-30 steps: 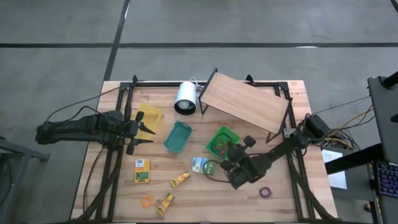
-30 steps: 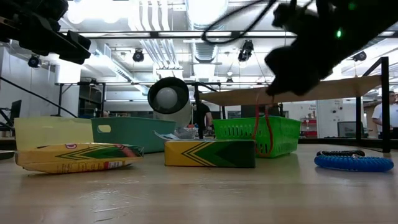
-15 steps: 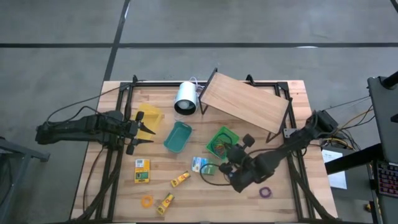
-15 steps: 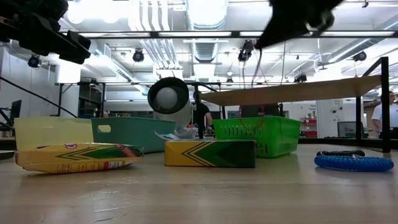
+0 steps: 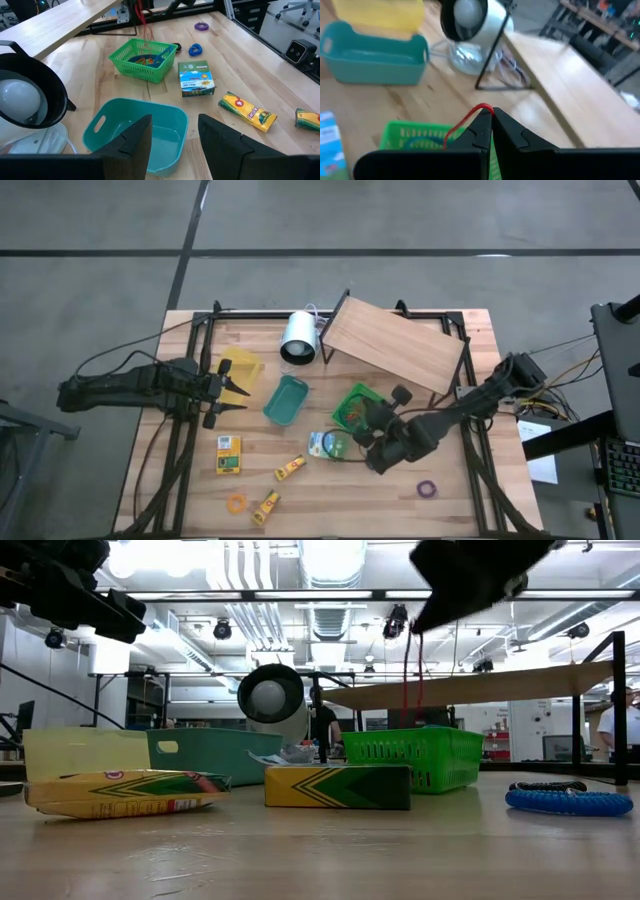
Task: Pick & Place Office Desk Supplies
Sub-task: Put the red rubber band into the green bin
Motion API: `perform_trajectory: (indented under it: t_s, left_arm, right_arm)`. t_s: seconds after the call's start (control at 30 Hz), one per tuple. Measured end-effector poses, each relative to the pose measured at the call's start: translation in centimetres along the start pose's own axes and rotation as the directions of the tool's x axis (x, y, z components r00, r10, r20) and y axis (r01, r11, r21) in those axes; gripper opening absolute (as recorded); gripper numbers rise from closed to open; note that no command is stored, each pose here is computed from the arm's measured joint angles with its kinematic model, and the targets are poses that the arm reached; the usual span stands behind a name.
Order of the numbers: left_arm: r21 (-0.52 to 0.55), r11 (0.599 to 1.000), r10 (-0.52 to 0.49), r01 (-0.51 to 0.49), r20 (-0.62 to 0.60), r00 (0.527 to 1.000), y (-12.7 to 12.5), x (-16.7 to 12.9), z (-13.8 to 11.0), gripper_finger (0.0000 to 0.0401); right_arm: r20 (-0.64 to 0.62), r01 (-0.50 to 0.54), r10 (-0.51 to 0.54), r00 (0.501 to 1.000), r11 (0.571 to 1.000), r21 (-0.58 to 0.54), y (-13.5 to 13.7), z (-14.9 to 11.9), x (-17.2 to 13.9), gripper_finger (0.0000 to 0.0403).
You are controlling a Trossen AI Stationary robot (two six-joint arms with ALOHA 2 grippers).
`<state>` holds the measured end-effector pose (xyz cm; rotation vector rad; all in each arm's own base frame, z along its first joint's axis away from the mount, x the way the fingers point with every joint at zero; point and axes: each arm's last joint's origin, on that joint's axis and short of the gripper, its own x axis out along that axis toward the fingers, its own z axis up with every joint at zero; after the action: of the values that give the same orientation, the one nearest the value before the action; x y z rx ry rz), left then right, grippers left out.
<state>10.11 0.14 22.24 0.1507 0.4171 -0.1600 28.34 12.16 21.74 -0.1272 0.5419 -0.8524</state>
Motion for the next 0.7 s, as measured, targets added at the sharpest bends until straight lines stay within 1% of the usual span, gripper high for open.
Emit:
perform_trajectory:
  t_s: [0.17, 0.37, 0.53, 0.7]
  left_arm:
    - [0.000, 1.000, 0.000, 0.000, 0.000, 1.000, 0.0, 0.0, 0.0, 0.0164]
    - [0.000, 1.000, 0.000, 0.000, 0.000, 1.000, 0.0, 0.0, 0.0, 0.0164]
    - [0.000, 1.000, 0.000, 0.000, 0.000, 1.000, 0.0, 0.0, 0.0, 0.0164]
    - [0.000, 1.000, 0.000, 0.000, 0.000, 1.000, 0.0, 0.0, 0.0, 0.0164]
  right_arm:
    - [-0.149, -0.021, 0.026, 0.988, 0.999, 0.037, -0.6, -1.7, 1.9, 0.0008]
    - [-0.304, -0.080, 0.115, 0.946, 0.989, 0.126, -0.9, -2.6, 3.9, 0.0008]
    - [-0.428, -0.119, 0.207, 0.880, 0.968, 0.223, -1.3, -2.2, 5.4, 0.0008]
    - [-0.503, -0.169, 0.309, 0.807, 0.938, 0.304, -1.5, -1.1, 6.5, 0.0008]
